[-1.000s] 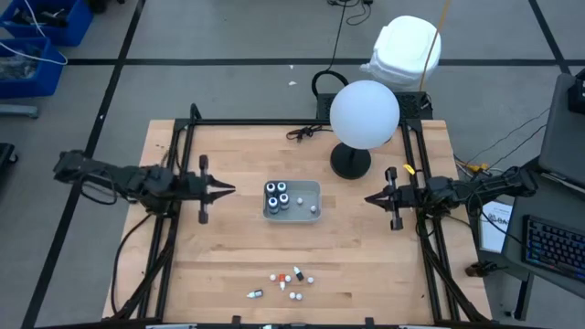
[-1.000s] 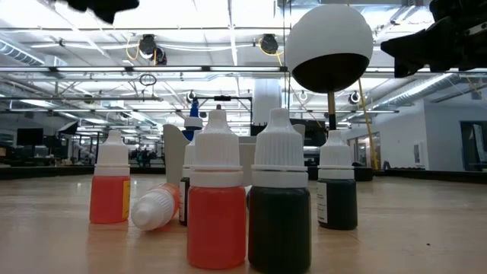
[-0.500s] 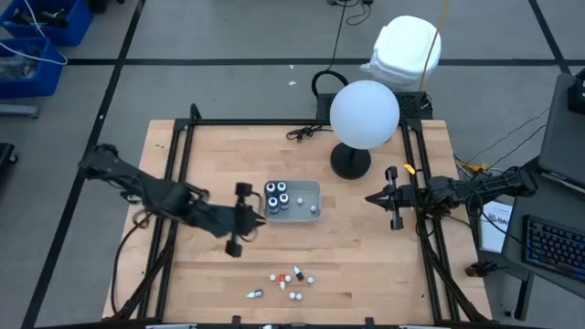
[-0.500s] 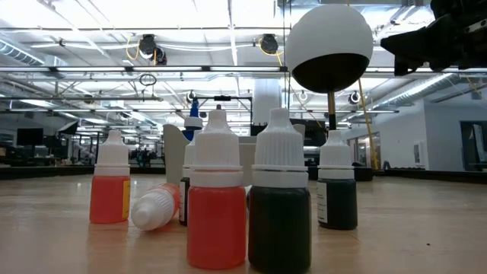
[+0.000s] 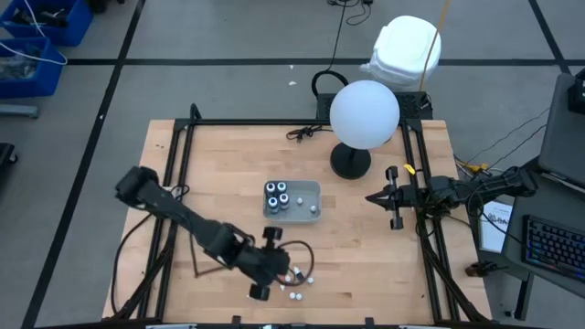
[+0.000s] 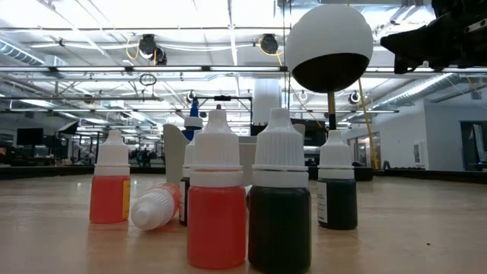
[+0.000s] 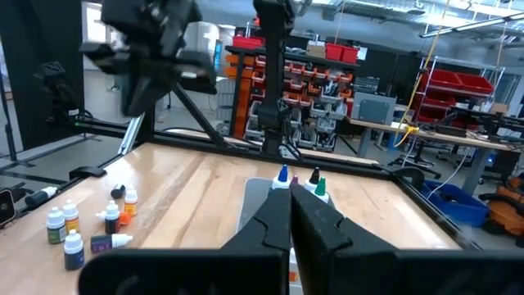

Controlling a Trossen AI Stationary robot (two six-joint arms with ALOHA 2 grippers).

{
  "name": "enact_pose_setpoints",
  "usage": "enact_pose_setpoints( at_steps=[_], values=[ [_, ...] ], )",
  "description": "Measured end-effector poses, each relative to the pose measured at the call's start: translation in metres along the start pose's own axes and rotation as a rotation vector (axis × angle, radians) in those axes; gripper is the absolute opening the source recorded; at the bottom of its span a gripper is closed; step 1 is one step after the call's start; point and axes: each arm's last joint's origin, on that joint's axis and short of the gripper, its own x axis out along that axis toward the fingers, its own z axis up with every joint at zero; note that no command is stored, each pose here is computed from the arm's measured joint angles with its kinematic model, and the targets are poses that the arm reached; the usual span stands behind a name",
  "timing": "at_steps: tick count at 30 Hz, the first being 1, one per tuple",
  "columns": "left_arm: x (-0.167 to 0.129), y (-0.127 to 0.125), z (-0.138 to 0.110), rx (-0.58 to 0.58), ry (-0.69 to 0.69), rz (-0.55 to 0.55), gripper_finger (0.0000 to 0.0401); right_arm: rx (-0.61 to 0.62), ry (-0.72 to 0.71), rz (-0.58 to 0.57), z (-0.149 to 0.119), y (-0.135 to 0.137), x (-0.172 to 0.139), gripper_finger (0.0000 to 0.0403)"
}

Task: Pick & Place food coloring
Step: Put the left small orange food coloring bottle into the gray bin

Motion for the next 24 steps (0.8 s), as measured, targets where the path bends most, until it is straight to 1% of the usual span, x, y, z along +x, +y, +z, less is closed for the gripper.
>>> enact_pose_setpoints(
  at_steps=[3,8,13,15,17,21,24],
  values=[
    [0.016,-0.005,-0.002,-0.054,0.071,-0.031,0.0042,0.002,0.001,0.000,0.000,0.000,0.000,0.0000],
    [0.043,-0.011,-0.014,-0.074,0.180,-0.024,0.0042,0.002,0.001,0.000,0.000,0.000,0.000,0.0000],
    [0.052,-0.015,-0.020,-0.082,0.237,-0.083,0.0048,0.011,0.010,0.001,-0.001,0.000,0.000,0.0000],
    [0.052,-0.015,-0.020,-0.093,0.245,-0.084,0.0064,0.012,0.014,0.002,-0.001,0.000,0.000,0.0000],
    [0.052,-0.015,-0.021,-0.118,0.251,-0.078,0.0088,0.012,0.016,0.002,-0.002,0.000,0.000,0.0000],
    [0.052,-0.015,-0.021,-0.189,0.253,-0.068,0.0151,0.012,0.016,0.002,-0.002,0.000,0.000,0.0000],
    [0.052,-0.015,-0.021,-0.210,0.255,-0.065,0.0196,0.012,0.016,0.002,-0.002,0.000,0.000,0.0000]
  ],
)
